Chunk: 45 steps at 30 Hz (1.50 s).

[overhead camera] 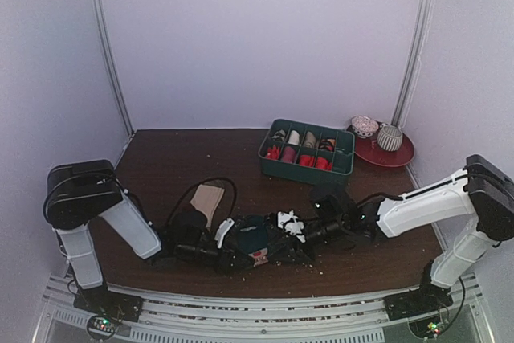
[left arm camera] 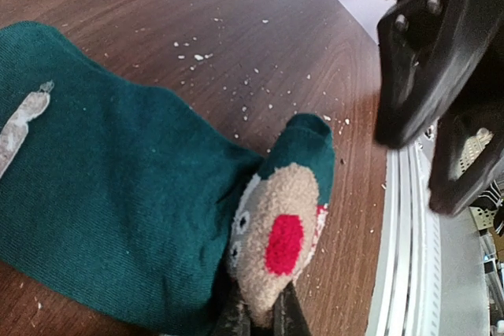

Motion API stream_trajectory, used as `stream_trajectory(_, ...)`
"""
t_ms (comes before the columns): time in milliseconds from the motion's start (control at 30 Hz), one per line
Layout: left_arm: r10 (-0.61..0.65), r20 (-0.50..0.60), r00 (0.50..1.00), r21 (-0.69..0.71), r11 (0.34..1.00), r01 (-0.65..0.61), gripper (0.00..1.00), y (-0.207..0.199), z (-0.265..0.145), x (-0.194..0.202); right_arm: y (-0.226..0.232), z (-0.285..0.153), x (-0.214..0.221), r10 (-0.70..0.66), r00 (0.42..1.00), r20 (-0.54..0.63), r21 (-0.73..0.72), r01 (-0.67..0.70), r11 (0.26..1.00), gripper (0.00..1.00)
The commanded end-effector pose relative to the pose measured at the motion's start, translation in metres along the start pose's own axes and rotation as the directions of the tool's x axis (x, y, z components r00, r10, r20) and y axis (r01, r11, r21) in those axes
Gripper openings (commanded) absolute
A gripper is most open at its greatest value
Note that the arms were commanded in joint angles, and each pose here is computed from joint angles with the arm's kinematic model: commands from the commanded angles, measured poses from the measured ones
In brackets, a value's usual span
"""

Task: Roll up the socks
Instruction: Roll the sock at the center of the board.

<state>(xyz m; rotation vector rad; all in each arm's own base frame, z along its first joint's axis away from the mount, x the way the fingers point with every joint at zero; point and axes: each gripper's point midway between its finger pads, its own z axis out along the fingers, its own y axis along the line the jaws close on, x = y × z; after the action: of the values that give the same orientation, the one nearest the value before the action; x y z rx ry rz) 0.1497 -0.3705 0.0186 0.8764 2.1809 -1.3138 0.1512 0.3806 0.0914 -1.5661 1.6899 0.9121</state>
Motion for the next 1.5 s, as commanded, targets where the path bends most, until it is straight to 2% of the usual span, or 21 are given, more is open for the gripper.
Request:
stream_trajectory(0,-0.237,-0.291,0.927,-0.189,0.964,0.187,0.00,0.042,-0.014,0.098,0.001,0.013,0.008,-0.125,0.992,-0.006,0.022,0.125,0.992,0.40)
stream_trajectory(133,-0.239,-0.307,0.921,-0.185,0.965,0.189,0.00,0.041,-0.016,0.101,-0.011,0.022,0.009,-0.169,0.985,-0.020,0.067,0.170,0.983,0.40)
stream_trajectory(267,-0.238,-0.313,0.920,-0.180,0.965,0.188,0.00,0.041,-0.017,0.103,-0.013,0.031,0.017,-0.184,0.982,-0.051,0.051,0.187,0.981,0.40)
stream_trajectory(633,-0.231,-0.320,0.919,-0.145,0.970,0.194,0.00,0.040,-0.018,0.106,-0.013,0.049,0.069,-0.102,0.978,-0.183,0.029,0.109,0.994,0.32)
stream_trajectory(733,-0.206,-0.310,0.928,-0.133,0.976,0.173,0.00,0.040,-0.020,0.103,-0.013,0.050,0.086,-0.065,0.970,-0.234,0.028,0.074,0.997,0.23)
stream_trajectory(800,-0.162,-0.293,0.942,-0.128,0.983,0.130,0.00,0.038,-0.020,0.093,-0.014,0.053,0.096,-0.025,0.962,-0.273,0.038,0.037,0.999,0.09)
stream_trajectory(833,-0.137,-0.293,0.946,-0.135,0.986,0.101,0.00,0.039,-0.020,0.089,-0.016,0.053,0.099,0.000,0.957,-0.291,0.049,0.015,0.999,0.05)
stream_trajectory(1000,0.013,-0.267,0.964,-0.209,0.975,-0.071,0.38,0.042,-0.026,0.052,-0.021,0.052,0.116,0.141,0.899,-0.416,0.104,-0.106,0.989,0.03)
stream_trajectory(1033,0.045,-0.257,0.965,-0.228,0.968,-0.105,0.48,0.041,-0.030,0.043,-0.020,0.050,0.117,0.170,0.881,-0.441,0.112,-0.134,0.985,0.03)
stream_trajectory(1200,0.217,-0.144,0.965,-0.340,0.905,-0.254,0.64,0.034,-0.063,-0.004,-0.010,0.040,0.116,0.272,0.788,-0.553,0.109,-0.256,0.961,0.03)
stream_trajectory(1333,0.303,-0.013,0.953,-0.426,0.860,-0.280,0.65,0.030,-0.092,-0.025,0.002,0.035,0.101,0.308,0.721,-0.621,0.064,-0.345,0.937,0.03)
stream_trajectory(1467,0.414,0.172,0.894,-0.452,0.839,-0.302,0.67,0.008,-0.117,-0.046,0.001,0.037,0.091,0.368,0.648,-0.667,0.071,-0.437,0.897,0.03)
